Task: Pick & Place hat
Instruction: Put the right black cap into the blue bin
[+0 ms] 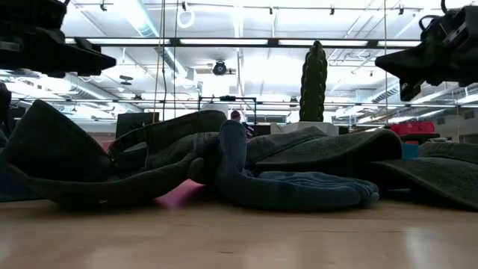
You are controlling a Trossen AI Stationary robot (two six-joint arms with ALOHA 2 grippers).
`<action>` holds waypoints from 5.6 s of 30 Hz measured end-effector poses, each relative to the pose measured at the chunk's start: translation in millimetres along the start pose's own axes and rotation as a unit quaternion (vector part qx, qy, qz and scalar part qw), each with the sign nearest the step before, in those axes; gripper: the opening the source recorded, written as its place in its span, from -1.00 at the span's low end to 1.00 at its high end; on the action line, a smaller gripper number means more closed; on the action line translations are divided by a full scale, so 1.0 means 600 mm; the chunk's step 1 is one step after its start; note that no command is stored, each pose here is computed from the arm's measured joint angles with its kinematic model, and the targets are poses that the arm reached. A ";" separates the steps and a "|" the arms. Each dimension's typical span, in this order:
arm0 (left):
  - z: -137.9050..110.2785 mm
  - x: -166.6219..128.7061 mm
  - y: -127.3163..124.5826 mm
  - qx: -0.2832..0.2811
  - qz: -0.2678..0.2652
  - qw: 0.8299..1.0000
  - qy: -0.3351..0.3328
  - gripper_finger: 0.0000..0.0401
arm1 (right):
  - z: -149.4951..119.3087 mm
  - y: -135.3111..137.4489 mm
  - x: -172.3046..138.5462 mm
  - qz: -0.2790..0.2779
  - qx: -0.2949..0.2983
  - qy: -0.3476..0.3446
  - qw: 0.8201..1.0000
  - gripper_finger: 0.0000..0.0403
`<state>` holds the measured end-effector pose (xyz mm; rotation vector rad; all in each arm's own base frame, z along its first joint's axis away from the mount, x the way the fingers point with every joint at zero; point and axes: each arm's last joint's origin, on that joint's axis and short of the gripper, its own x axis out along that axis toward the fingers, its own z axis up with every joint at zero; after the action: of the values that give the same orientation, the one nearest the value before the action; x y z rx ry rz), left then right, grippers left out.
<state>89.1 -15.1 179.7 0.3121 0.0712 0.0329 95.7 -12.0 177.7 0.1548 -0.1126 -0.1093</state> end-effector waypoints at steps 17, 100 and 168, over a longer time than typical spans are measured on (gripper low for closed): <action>0.044 -0.008 0.023 0.013 0.122 0.986 -0.109 -0.29 | 0.006 -0.003 0.000 -0.023 0.146 -0.027 0.989 -0.90; 0.396 0.148 0.137 -0.169 0.335 0.923 -0.083 0.05 | 0.274 0.046 0.045 -0.108 0.180 0.431 0.878 -0.08; 0.364 0.187 0.123 -0.187 0.325 0.927 -0.024 0.05 | -0.029 0.233 0.049 -0.013 0.202 0.705 0.680 -0.96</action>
<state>215.8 -6.8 402.6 -0.0583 -0.0909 0.6916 140.8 124.1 186.1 0.6518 1.4531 0.0358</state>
